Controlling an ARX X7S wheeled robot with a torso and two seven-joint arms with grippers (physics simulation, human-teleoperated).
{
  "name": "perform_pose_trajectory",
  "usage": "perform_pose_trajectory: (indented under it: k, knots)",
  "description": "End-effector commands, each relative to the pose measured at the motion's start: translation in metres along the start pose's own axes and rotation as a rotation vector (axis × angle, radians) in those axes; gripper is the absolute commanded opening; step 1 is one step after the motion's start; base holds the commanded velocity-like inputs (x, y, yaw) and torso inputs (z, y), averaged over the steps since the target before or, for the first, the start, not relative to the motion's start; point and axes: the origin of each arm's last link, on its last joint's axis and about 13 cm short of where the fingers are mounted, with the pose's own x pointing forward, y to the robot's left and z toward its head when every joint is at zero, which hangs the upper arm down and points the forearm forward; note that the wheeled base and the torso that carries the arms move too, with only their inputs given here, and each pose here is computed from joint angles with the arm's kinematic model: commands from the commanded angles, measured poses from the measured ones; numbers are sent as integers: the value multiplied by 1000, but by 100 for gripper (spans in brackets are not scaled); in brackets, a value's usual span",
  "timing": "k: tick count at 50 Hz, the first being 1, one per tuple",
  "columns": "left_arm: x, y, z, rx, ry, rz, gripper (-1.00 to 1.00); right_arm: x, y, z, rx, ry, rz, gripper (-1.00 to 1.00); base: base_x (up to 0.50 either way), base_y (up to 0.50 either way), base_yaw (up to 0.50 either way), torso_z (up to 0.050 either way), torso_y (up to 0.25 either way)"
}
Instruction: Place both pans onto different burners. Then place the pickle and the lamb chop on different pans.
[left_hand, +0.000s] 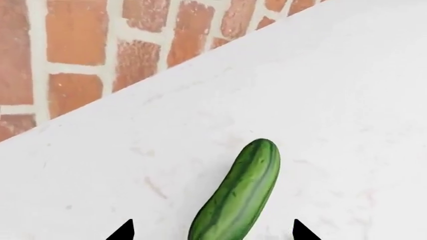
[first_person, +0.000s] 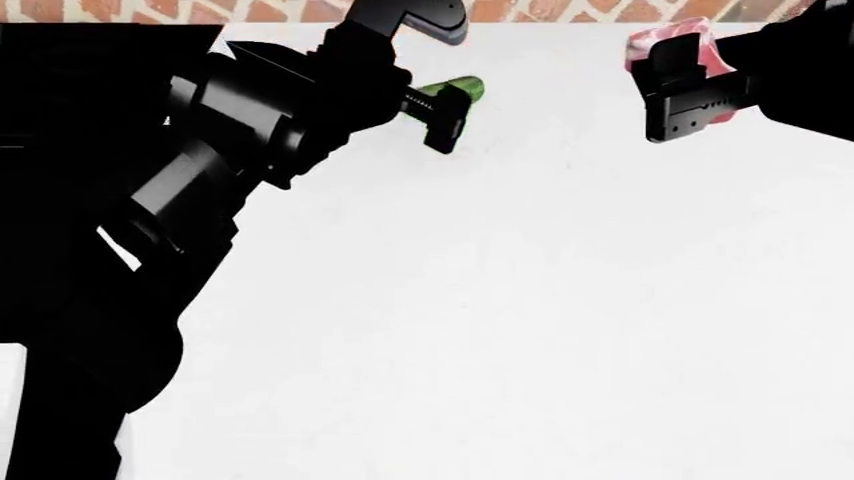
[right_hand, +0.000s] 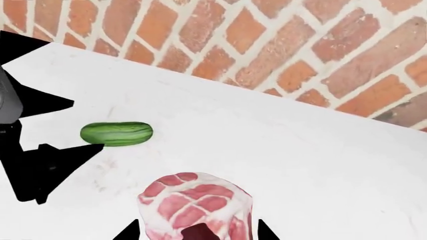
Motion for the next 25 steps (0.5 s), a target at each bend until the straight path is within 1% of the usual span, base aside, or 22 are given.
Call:
perform_pose_trajectory:
  k: [1,18,20,21,22,25]
  knots:
    - [1,5,-4,20,-13,25,100,7,0,-4,13,-15,-8,-100,-11,0,0,-7,-170]
    - [2,5,-5,18,-17,22,100,9,-1,-5,12,-8,-6,-100,0,-1,-1,-7,-171]
    - [2,6,-5,16,-22,20,100,10,-1,-5,12,-7,-5,-100,0,-1,-3,-4,-109]
    - [2,6,-5,3,-28,9,100,10,-1,-5,11,-7,-5,-100,0,0,0,0,0]
    - [2,6,-5,-7,-34,1,-100,10,-1,-5,11,-6,-5,-100,0,0,-3,0,0]
    - [2,7,-4,-18,-42,-8,-100,10,-1,-5,10,-6,-3,-100,0,0,0,0,0]
